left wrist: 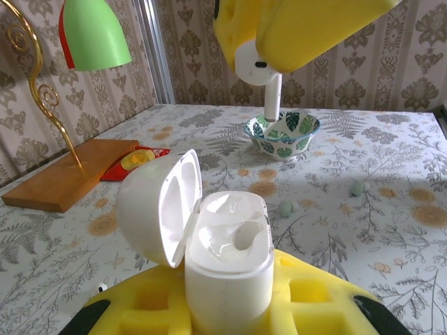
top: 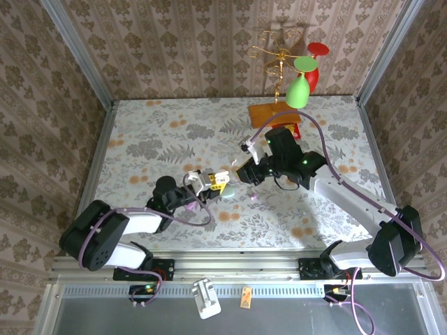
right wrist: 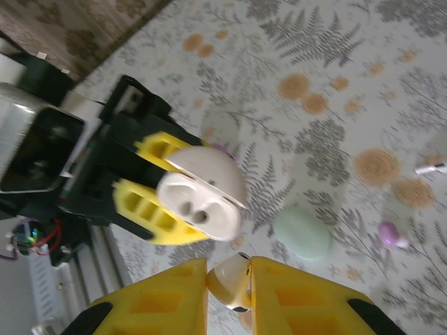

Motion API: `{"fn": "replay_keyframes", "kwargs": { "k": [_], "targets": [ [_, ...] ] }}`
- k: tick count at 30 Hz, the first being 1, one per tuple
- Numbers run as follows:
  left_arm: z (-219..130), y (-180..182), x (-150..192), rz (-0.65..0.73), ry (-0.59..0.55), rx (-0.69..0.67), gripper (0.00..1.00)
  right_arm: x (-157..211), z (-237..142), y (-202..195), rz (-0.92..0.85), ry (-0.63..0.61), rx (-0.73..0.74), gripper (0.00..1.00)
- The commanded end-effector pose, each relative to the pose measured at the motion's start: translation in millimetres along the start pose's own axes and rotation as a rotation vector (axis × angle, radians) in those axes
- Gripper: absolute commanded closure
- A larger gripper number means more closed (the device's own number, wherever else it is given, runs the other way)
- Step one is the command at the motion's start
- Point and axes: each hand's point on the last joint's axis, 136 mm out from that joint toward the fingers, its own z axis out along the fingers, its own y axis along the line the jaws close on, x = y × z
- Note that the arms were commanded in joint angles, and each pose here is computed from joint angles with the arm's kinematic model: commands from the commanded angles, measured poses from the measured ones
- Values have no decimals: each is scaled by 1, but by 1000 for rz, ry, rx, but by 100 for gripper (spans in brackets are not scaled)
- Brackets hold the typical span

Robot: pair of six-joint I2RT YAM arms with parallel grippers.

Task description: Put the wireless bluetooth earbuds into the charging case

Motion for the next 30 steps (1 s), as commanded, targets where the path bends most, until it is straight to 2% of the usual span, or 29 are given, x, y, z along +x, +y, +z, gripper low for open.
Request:
{"fn": "replay_keyframes", "kwargs": {
  "k": [1,11,30],
  "targets": [
    [5,4,-23,9,-77,-1,100,-17,2,20,-9,-63,-89,78],
    [6,4,-25,-6,-85,-6,100,-21,26,25,-15,-42,-126,77],
    [6,2,-31,-10,-100,9,100,-25,36,19,-20,-61,-103,78]
  ]
}}
